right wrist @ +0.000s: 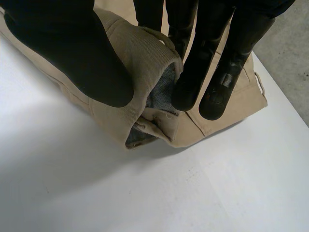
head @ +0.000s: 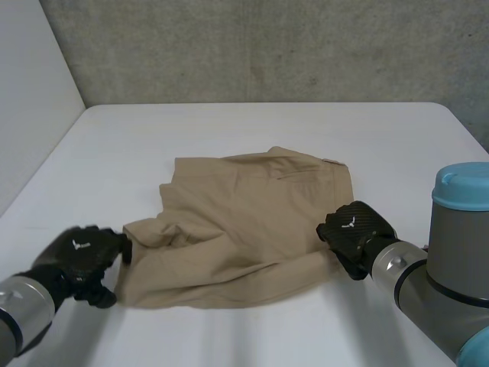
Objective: Fold the shorts.
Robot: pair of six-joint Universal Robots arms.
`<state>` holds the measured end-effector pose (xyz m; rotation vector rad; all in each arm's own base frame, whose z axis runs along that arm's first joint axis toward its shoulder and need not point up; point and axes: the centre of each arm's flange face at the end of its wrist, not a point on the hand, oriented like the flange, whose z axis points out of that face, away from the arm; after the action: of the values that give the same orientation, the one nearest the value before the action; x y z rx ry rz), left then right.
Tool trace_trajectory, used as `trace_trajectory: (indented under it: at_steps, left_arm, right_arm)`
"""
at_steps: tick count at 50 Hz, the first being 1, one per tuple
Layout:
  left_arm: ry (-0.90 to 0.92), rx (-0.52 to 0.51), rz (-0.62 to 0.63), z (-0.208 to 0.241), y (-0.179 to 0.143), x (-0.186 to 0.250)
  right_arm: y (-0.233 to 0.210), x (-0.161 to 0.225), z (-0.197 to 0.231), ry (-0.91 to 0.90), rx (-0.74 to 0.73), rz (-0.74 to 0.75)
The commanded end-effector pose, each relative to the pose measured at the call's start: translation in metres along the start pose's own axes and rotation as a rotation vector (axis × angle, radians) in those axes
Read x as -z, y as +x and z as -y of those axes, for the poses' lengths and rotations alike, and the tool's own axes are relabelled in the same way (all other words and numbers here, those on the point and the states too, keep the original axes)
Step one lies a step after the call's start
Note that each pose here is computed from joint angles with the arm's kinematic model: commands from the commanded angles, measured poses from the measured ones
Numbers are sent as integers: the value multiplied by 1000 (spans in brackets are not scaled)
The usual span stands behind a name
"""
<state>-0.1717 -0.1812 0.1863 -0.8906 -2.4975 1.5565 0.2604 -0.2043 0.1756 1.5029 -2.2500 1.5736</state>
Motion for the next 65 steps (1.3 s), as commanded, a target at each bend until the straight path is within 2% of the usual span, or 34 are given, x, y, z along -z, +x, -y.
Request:
trace_trajectory:
  at_steps: [1, 5, 13, 19, 34, 50, 55, 61, 65]
  left_arm:
    - [154, -48, 57, 32, -13, -1]
    - [172, -60, 45, 33, -12, -11]
    - [69, -57, -62, 12, 4, -56]
    - [83, -62, -65, 9, 1, -86]
    - [183, -45, -63, 19, 5, -113]
    - [183, -52, -69, 19, 3, -138]
    - [238, -58, -35, 36, -10, -153]
    - [286, -59, 85, 55, -47, -177]
    - [286, -72, 142, 57, -59, -190]
  right_arm:
    - [0, 0, 0, 0, 0, 0]
    - [0, 0, -1, -1, -1, -1]
    - [0, 0, 0, 1, 0, -1]
    - [-1, 0, -1, -3, 0, 4]
    - [-2, 0, -3, -3, -1, 2]
    - [-1, -1, -2, 6, 0, -5]
    - [-1, -1, -3, 4, 1, -5]
    - [-2, -1, -3, 4, 2, -4]
    - [-2, -1, -3, 4, 2, -2]
